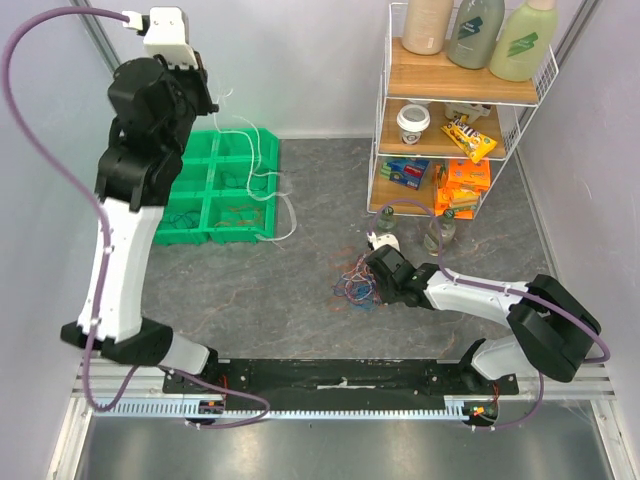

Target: Untangle the cables

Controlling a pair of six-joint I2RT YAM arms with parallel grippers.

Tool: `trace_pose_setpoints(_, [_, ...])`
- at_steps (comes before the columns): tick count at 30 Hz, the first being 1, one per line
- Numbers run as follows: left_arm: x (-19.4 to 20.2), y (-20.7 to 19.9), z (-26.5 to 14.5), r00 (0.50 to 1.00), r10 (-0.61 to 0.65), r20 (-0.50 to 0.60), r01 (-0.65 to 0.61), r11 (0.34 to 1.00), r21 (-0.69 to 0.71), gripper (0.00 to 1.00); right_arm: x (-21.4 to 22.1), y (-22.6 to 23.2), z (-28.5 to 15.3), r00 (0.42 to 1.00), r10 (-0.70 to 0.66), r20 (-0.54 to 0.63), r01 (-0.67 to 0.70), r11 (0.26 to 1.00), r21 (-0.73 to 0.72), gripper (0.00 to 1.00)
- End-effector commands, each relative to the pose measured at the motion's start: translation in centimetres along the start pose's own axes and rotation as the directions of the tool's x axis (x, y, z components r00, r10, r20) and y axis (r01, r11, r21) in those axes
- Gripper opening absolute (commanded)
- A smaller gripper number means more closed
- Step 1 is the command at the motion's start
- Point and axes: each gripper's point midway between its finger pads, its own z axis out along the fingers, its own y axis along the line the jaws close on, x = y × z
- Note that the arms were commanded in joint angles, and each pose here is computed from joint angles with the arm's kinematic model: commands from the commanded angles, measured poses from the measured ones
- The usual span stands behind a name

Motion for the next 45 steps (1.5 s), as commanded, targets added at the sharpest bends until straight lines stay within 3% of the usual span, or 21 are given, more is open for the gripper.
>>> trace_pose_setpoints(1, [1.6, 3.7, 3.2, 0.973, -0.232, 0.009, 0.232, 0.967, -0.101, 0.02, 1.5, 0.1, -0.1, 0.999, -0.023, -0.049, 0.021, 0.999, -0.030, 0.01])
trace_pose_setpoints(14, [6.6, 12.2, 12.9, 0.955, -0.293, 0.050, 0.297, 0.927, -0.230, 0.02, 1.2, 0.0, -0.4, 1.000, -0.012, -0.019, 0.012, 0.999, -0.037, 0.01])
trace_pose_setpoints(15, [7.5, 14.5, 13.4, 0.957, -0.284, 0.054, 0.287, 0.917, -0.278, 0.02, 1.2, 0.0, -0.4, 1.000, -0.012, -0.018, 0.012, 0.999, -0.035, 0.01])
trace_pose_setpoints(20, [9.4, 18.9, 16.7, 0.950, -0.284, 0.126, 0.310, 0.889, -0.336, 0.02, 1.2, 0.0, -0.2, 0.999, -0.018, -0.028, 0.018, 0.999, -0.033, 0.01])
trace_pose_setpoints(29, [16.5, 22.8, 21.4, 0.954, -0.290, 0.078, 0.298, 0.880, -0.370, 0.02, 1.3, -0.2, -0.2, 0.999, -0.021, -0.042, 0.020, 1.000, -0.017, 0.01])
trace_pose_setpoints(35, [17.9, 23.6, 20.8, 0.961, -0.271, 0.049, 0.267, 0.870, -0.415, 0.02, 1.3, -0.2, 0.0, 0.998, -0.030, -0.053, 0.030, 0.999, -0.013, 0.01])
trace_pose_setpoints(45, [16.2, 23.9, 14.6, 0.982, -0.188, 0.015, 0.171, 0.848, -0.501, 0.02, 1.4, -0.2, 0.2, 0.998, -0.038, -0.060, 0.037, 0.999, -0.007, 0.00])
